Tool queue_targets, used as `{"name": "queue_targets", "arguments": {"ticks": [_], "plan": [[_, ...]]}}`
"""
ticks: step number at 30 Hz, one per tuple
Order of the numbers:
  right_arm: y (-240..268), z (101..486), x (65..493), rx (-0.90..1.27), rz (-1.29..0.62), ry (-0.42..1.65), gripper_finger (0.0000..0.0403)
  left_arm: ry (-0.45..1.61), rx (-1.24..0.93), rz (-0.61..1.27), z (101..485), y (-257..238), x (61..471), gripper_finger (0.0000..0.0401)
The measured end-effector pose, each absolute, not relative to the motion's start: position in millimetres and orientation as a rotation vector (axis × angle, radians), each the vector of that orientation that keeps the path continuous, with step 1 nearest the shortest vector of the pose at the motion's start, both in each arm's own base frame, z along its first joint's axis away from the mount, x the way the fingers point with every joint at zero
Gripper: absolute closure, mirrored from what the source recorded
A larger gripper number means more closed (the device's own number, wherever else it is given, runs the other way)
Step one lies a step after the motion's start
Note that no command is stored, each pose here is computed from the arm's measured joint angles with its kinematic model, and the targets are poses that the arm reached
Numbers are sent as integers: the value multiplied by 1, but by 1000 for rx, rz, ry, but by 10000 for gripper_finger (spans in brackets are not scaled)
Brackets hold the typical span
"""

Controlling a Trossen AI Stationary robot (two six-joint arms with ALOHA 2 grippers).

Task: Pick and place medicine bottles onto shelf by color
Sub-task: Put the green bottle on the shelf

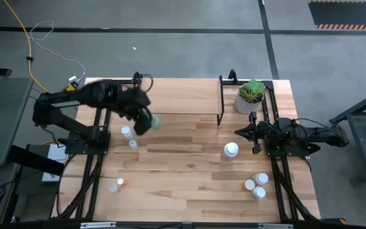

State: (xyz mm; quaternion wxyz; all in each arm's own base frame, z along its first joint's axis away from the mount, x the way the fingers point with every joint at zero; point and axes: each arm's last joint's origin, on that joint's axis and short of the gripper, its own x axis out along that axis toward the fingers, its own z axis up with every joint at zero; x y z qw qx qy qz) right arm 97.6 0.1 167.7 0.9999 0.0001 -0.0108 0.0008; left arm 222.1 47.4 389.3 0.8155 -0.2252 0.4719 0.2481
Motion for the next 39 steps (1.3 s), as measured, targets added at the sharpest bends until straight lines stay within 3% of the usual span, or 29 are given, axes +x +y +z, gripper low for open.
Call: {"name": "queue_targets", "arguments": {"ticks": [7, 20, 39], "plan": [[0, 168, 98, 0, 2, -21, 402, 1153, -352, 725, 415, 100, 236, 218], [0, 168, 98, 0, 1, -21, 402, 1273, -490, 872, 384, 211, 234, 208], [0, 168, 98, 0, 1, -21, 402, 1250, -680, 969, 367, 244, 217, 206]]}}
